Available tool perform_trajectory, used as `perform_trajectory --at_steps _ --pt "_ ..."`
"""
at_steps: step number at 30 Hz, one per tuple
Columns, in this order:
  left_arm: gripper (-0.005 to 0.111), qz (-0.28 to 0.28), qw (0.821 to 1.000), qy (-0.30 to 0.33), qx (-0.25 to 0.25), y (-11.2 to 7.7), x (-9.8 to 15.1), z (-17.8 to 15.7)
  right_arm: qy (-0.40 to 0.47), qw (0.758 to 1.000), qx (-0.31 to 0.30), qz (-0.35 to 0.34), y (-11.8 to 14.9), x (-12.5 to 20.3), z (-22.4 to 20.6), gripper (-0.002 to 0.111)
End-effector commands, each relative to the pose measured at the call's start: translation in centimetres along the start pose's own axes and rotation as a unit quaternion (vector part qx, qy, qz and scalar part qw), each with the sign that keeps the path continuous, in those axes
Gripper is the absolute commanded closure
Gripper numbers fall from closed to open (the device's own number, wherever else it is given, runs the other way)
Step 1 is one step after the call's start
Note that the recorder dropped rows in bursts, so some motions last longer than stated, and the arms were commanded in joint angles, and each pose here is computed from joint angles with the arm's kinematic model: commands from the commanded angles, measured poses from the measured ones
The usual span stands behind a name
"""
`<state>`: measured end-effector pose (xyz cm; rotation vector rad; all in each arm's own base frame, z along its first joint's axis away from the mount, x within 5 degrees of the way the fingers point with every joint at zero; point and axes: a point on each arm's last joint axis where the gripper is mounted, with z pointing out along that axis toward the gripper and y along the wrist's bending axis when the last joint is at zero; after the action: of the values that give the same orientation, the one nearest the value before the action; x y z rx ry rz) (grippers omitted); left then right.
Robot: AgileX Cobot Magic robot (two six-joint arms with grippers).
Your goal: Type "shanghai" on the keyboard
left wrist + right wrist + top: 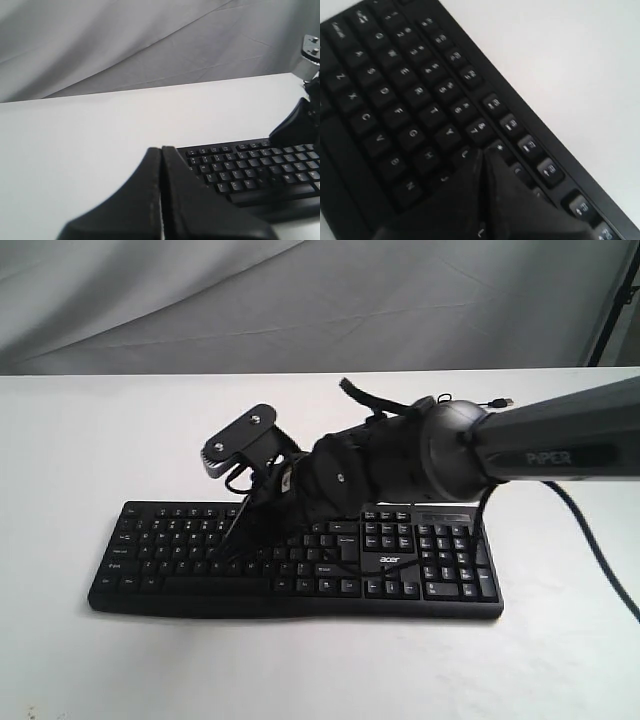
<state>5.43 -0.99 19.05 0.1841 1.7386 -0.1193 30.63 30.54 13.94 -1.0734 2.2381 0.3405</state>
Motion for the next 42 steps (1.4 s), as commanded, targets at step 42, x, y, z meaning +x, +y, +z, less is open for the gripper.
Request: perform_trajectory --at_steps 42 --pt "0.107 -0.001 1.000 -0.002 0.002 0.0 0.1 0.0 -0.077 0.996 0.015 -0.035 1.0 -0.5 -6.1 0.108"
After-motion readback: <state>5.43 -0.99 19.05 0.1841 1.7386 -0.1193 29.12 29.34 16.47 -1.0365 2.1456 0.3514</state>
